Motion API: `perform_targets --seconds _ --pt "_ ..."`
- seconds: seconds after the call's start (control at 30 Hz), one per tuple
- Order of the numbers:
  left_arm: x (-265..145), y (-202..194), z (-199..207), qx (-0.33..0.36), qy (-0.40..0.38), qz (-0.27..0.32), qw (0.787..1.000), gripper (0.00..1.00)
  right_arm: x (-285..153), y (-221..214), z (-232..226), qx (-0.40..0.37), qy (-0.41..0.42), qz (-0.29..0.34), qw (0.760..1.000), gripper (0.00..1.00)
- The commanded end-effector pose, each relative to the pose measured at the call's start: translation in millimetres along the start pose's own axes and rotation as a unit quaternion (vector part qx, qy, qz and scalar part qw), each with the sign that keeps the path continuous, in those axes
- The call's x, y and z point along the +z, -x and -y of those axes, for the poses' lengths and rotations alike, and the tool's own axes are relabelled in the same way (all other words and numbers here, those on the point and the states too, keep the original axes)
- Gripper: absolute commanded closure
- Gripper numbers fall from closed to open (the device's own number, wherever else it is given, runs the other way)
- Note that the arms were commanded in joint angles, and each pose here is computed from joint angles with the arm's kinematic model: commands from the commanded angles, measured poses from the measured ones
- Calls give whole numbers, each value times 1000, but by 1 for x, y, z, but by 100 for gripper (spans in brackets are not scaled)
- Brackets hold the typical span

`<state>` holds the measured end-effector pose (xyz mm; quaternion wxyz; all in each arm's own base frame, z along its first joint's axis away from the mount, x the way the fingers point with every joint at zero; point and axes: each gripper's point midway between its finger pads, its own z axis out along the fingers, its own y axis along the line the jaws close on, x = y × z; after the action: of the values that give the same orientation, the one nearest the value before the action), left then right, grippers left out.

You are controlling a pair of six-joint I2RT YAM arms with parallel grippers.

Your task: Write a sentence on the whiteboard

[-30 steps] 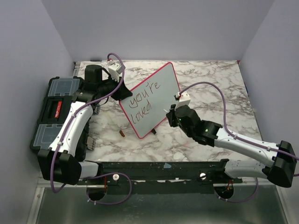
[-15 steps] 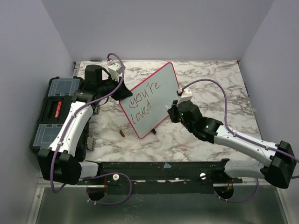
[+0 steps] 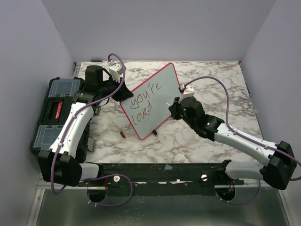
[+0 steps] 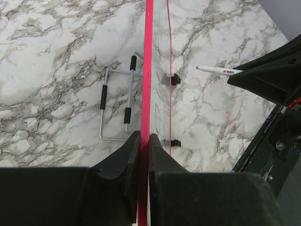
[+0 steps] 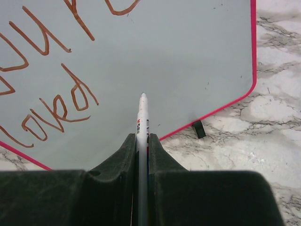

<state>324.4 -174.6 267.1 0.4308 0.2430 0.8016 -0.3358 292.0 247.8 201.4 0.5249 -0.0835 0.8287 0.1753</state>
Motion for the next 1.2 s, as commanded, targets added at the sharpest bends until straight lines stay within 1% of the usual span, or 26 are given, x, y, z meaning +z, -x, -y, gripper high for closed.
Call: perform_targets --seconds 0.0,0.1,0.17,0.3,0.37,0.47,0.6,0.7,0.87,1.17 --pt "-2 9 -3 31 10 16 999 100 6 16 -14 1 27 14 1000 99" --pt "-2 9 -3 31 11 16 999 100 8 13 -22 -4 46 6 999 99" --pt "-1 9 -3 31 11 16 999 100 8 7 -33 -10 79 -6 997 99" --pt "-1 10 -3 31 12 16 999 100 4 -11 -47 -11 126 -31 991 99" --pt "-2 10 -4 31 14 17 999 100 2 -20 -51 -5 140 -40 989 99" --pt "-2 11 -4 32 14 18 999 100 -2 -40 -65 -19 152 -59 986 99" --pt "-2 10 -5 32 17 17 999 100 -6 -65 -83 -59 147 -73 985 99" --pt "-3 10 -4 32 17 17 999 100 -8 -82 -87 -65 148 -86 983 99" --pt "-3 11 -4 33 17 19 999 100 -4 -84 -91 -50 142 -80 985 99" --pt "-3 10 -4 32 17 18 999 100 9 -89 -90 -53 121 -86 987 99"
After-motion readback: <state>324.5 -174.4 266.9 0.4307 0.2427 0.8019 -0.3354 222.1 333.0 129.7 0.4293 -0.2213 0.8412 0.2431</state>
